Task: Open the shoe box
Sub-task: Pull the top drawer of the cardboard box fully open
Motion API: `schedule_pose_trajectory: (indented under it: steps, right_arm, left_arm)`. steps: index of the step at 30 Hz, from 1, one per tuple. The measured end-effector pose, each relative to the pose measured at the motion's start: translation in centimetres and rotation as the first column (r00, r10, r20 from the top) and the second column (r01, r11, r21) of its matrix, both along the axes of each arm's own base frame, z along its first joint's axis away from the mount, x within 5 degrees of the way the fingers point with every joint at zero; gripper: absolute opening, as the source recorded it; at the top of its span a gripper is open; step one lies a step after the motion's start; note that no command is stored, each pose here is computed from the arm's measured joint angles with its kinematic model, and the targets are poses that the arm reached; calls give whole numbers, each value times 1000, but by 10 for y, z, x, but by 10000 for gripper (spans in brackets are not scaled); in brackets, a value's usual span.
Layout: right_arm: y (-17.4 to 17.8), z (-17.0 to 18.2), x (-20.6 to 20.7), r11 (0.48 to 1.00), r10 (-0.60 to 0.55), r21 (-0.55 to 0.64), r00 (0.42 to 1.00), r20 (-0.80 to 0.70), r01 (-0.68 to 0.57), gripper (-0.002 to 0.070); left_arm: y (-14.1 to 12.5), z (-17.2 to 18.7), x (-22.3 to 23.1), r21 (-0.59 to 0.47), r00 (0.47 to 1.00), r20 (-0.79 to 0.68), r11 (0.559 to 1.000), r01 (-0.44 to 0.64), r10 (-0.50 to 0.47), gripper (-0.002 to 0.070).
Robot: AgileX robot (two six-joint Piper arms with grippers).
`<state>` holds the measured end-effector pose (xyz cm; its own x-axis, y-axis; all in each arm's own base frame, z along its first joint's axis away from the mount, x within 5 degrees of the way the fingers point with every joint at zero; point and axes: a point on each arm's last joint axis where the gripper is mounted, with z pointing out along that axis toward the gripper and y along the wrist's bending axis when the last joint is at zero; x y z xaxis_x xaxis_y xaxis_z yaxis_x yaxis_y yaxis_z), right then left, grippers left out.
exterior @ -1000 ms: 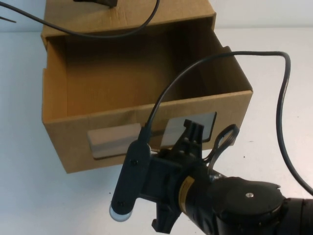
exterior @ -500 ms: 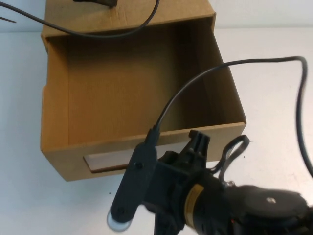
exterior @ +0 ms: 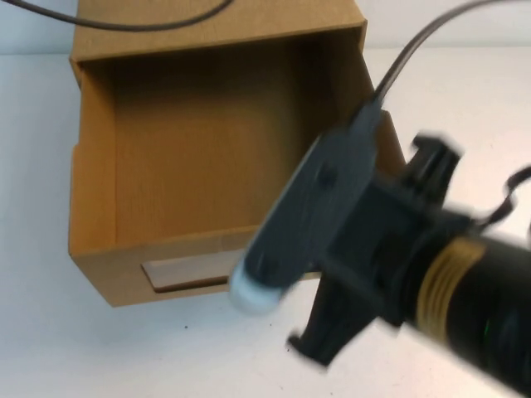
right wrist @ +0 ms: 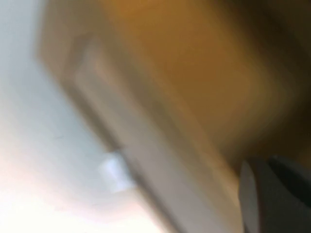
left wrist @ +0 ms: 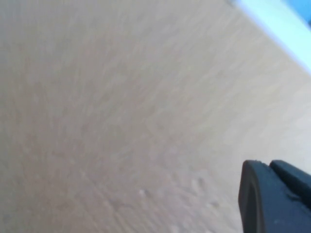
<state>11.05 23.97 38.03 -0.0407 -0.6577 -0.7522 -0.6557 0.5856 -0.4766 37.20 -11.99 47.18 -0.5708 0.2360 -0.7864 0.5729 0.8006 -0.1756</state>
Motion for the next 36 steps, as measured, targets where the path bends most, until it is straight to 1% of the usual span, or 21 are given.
schedule_pose_trajectory:
  steps: [4, 6, 9, 11, 13, 16, 18, 20, 23, 25, 27, 28, 30, 33, 36]
  right_arm:
    - [-20, 25, 29, 985, -164, 60, 986, 8, 163, -8]
    - [-38, 38, 49, 959, -268, 99, 963, 7, 266, -10]
    - [-75, 51, 77, 896, -420, 153, 907, -15, 418, -12]
    - [-103, 57, 88, 852, -488, 185, 871, -60, 490, -13]
    - [-130, 60, 95, 809, -540, 203, 834, -114, 551, -12]
    - [-170, 61, 100, 747, -600, 214, 777, -191, 630, -12]
    - [-189, 63, 99, 721, -610, 230, 757, -236, 653, -13]
    - [-200, 64, 96, 713, -593, 261, 759, -269, 650, -13]
    - [-210, 59, 86, 716, -562, 311, 781, -273, 625, -14]
    - [-212, 53, 78, 717, -547, 351, 798, -255, 603, -14]
    - [-213, 42, 67, 711, -531, 396, 813, -239, 581, -14]
    - [-213, 37, 63, 707, -525, 415, 818, -234, 573, -13]
    - [-213, 23, 52, 698, -510, 459, 832, -220, 549, -13]
    - [-214, 0, 36, 677, -499, 513, 841, -206, 528, -13]
    - [-216, -23, 24, 661, -504, 548, 845, -180, 512, -13]
  left_arm:
    - [7, 30, -30, 12, 995, 98, 1000, 20, -21, -5]
    - [12, 39, -48, 34, 992, 125, 999, 22, -26, -5]
    - [22, 41, -72, 91, 992, 129, 996, -2, -10, -5]
    - [30, 40, -93, 124, 991, 136, 992, -34, 16, -5]
    - [38, 34, -111, 139, 986, 159, 988, -70, 48, -5]
    - [48, 19, -141, 126, 974, 210, 985, -117, 89, -5]
    - [55, 8, -166, 99, 956, 269, 984, -147, 116, -5]
    - [63, 0, -193, 59, 925, 350, 982, -178, 146, -5]
    - [73, -25, -228, 5, 873, 448, 976, -218, 193, -5]
    - [80, -49, -247, -29, 840, 494, 970, -243, 225, -5]
    - [86, -72, -269, -72, 793, 551, 962, -264, 259, -5]
    - [90, -80, -280, -97, 761, 587, 958, -271, 275, -5]
    - [95, -105, -295, -124, 727, 619, 951, -283, 297, -5]
    - [99, -143, -309, -130, 717, 627, 948, -291, 306, -5]
    - [101, -182, -316, -132, 738, 596, 945, -298, 316, -5]
